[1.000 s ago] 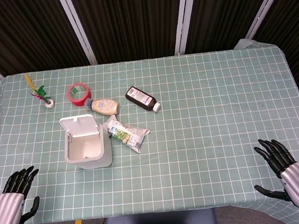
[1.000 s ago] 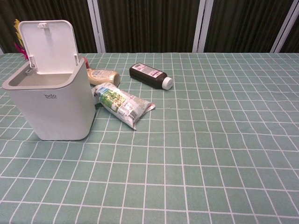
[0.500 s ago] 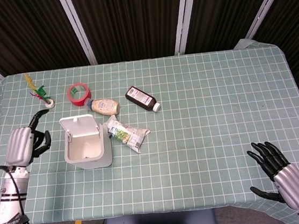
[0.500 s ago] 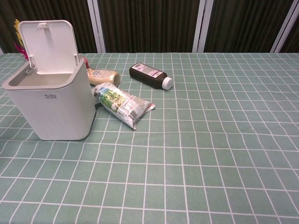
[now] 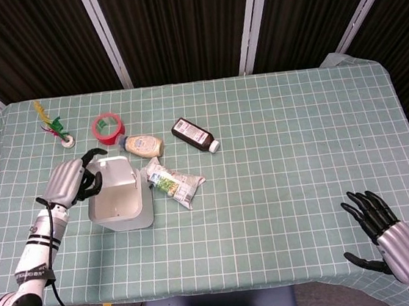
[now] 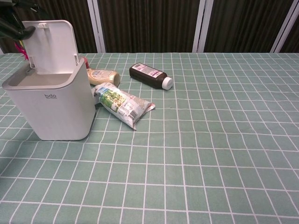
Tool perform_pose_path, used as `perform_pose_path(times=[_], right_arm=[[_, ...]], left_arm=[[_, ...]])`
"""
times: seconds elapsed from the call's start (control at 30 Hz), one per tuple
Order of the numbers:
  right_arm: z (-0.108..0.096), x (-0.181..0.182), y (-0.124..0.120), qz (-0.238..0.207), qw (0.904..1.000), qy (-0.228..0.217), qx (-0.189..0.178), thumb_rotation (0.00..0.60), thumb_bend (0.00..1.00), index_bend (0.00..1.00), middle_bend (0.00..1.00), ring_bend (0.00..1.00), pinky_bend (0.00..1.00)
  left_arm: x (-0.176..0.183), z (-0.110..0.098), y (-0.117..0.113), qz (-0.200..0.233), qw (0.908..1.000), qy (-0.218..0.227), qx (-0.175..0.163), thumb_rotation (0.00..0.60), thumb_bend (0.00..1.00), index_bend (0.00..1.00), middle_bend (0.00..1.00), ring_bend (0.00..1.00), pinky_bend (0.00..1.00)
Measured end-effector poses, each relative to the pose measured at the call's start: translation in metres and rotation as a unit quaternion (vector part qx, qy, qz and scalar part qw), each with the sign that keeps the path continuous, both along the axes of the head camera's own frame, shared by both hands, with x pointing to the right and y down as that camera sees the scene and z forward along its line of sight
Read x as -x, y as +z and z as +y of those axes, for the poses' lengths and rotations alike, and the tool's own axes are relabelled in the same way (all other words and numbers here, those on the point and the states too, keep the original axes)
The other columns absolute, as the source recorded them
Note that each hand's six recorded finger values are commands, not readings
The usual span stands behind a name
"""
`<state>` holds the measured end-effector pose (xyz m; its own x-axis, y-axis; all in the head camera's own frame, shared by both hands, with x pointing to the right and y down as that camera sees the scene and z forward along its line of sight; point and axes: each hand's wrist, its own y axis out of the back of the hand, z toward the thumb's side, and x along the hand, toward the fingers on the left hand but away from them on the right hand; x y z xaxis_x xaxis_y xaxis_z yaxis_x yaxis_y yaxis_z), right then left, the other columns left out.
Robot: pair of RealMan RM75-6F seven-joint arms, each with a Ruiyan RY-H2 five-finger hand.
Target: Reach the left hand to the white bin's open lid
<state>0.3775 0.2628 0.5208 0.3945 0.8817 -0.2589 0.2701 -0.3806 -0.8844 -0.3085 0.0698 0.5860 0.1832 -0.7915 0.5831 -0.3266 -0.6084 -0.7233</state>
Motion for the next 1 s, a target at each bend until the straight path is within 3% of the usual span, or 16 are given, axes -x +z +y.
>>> perform_pose_path(times=[0.2, 0.4, 0.6, 1.0], right_arm=[[0.000, 0.000, 0.000, -0.001, 1.0000, 0.001, 0.001, 0.600, 0.22, 0.00, 0.00, 0.00, 0.00], [0.001, 0.001, 0.002, 0.001, 1.0000, -0.002, 0.006, 0.600, 0.22, 0.00, 0.00, 0.00, 0.00], [0.001, 0.002, 0.005, 0.003, 0.9999, -0.001, 0.013, 0.600, 0.22, 0.00, 0.00, 0.00, 0.00], [0.004, 0.006, 0.009, 0.003, 0.9997, -0.004, 0.024, 0.600, 0.22, 0.00, 0.00, 0.00, 0.00]], left_arm=[[0.001, 0.008, -0.004, -0.007, 0.9996, 0.013, 0.025, 0.600, 0.62, 0.30, 1.00, 1.00, 1.00], [0.001, 0.017, -0.010, -0.011, 0.9994, 0.030, 0.016, 0.600, 0.62, 0.30, 1.00, 1.00, 1.00], [0.004, 0.038, -0.015, -0.029, 0.9972, 0.067, 0.017, 0.600, 0.63, 0.30, 1.00, 1.00, 1.00], [0.014, 0.084, 0.001, -0.052, 0.9902, 0.114, 0.062, 0.600, 0.63, 0.28, 1.00, 1.00, 1.00]])
